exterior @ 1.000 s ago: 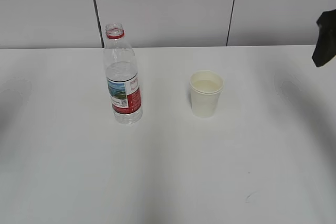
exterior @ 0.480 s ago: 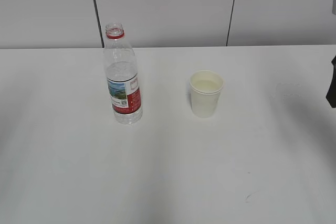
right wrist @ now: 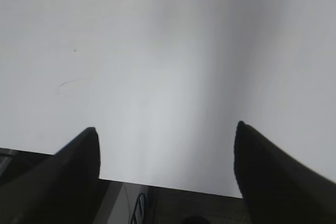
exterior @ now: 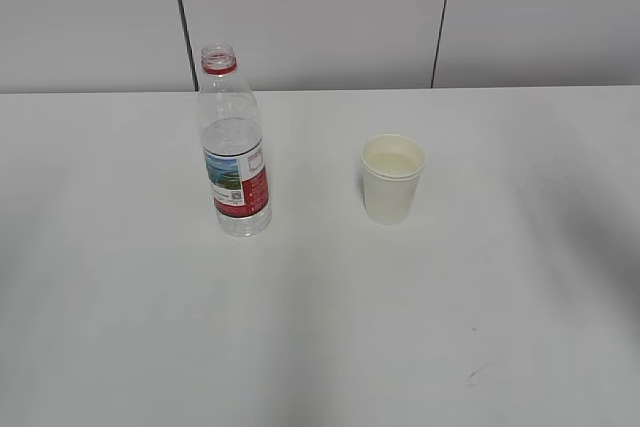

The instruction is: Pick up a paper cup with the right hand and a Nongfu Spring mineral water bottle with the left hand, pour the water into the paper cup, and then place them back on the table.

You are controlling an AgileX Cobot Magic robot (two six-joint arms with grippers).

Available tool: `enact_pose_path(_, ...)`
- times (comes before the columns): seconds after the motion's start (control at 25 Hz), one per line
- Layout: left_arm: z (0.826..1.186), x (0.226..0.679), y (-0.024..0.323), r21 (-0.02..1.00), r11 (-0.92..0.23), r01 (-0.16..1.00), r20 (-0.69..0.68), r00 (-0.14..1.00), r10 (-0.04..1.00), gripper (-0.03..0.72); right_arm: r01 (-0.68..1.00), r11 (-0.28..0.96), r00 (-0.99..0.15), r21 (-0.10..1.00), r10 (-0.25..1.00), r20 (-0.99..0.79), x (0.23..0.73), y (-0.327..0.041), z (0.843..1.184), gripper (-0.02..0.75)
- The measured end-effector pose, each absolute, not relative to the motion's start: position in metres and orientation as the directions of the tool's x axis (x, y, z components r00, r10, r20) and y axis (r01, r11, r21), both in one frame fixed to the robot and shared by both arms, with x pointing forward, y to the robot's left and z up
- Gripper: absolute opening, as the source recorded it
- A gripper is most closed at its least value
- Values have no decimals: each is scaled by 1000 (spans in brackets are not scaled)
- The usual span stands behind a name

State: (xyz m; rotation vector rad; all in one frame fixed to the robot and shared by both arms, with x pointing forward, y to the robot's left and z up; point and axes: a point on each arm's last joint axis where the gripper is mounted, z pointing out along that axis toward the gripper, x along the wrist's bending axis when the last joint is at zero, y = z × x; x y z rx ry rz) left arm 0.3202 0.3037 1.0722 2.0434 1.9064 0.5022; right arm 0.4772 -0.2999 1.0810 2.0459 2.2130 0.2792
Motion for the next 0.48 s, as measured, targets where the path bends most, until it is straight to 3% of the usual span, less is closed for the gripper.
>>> enact_pose_path(0.2, 1056, 302, 303, 463, -74, 883, 50, 57, 997, 545, 978, 72, -82, 198, 996, 42, 466, -300, 1076, 585)
enact_pose_path(0.48, 1063, 280, 303, 651, -77, 755, 66, 44, 997, 539, 982, 79, -87, 173, 995, 44, 449, -299, 1067, 585)
